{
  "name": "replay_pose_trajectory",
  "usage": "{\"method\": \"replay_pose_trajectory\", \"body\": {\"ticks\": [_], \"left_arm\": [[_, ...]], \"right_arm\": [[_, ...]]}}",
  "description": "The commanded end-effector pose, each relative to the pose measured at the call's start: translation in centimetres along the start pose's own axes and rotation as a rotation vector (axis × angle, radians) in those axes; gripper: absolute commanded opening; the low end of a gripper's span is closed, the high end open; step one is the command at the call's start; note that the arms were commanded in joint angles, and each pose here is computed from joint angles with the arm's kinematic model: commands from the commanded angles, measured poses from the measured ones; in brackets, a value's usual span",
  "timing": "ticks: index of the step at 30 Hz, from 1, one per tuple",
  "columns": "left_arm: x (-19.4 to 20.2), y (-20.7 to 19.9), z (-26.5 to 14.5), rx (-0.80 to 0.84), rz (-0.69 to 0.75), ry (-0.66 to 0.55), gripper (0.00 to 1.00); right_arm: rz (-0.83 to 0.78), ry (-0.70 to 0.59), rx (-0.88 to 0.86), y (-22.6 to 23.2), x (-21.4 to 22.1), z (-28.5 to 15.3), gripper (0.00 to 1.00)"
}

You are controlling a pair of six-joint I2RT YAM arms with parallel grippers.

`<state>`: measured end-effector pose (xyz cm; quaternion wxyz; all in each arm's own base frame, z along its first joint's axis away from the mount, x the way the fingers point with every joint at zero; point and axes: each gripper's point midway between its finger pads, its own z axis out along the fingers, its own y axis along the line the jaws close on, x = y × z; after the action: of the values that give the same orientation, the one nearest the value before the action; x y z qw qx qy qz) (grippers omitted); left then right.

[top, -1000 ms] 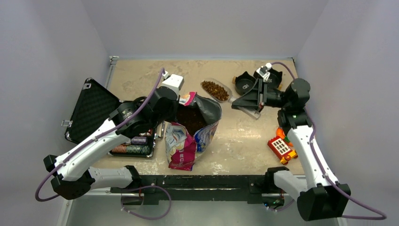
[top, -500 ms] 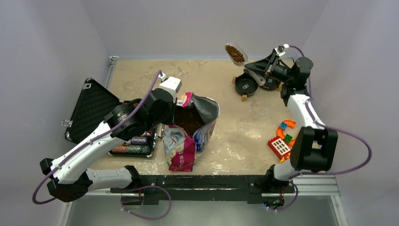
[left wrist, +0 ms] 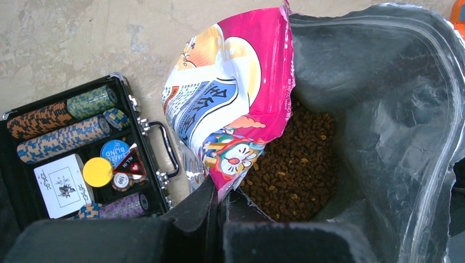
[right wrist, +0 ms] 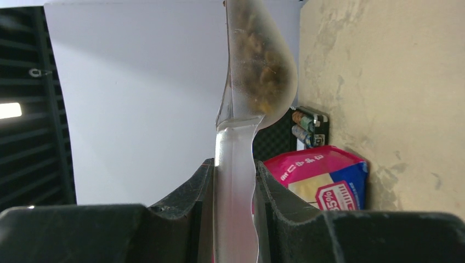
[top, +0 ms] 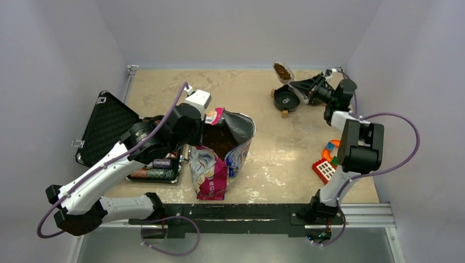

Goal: Serve the pet food

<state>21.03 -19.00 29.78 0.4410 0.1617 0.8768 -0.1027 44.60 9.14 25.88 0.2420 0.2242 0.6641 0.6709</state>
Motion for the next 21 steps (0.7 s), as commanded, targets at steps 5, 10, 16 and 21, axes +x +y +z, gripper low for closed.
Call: {"method": "replay_pose_trajectory", "body": {"ticks": [5,10,16,21], "left_arm": [[-6.8,-0.5,-3.8,0.091,-0.089,-0.283,0.0],[-6.7,-0.9,-3.6,0.102,-0.084,-0.274,0.0],[-6.9,-1.2,-3.6,0.113,-0.08,-0.275,0.0],[-7.0,-1.2,-3.6,0.118,-0.081,-0.274,0.0]], "right_arm": [[-0.046,-0.055,0.019,-4.6,-0.6,-3.2,0.0],[0.003,-0.083,0.09,-7.2,-0.4,-5.0,0.0],[0.068,-0.087,0.225,-9.8,-0.5,-5.8,0.0],[0.145,-0.112,0.318,-10.9,-0.8,-6.1,0.0]]}}
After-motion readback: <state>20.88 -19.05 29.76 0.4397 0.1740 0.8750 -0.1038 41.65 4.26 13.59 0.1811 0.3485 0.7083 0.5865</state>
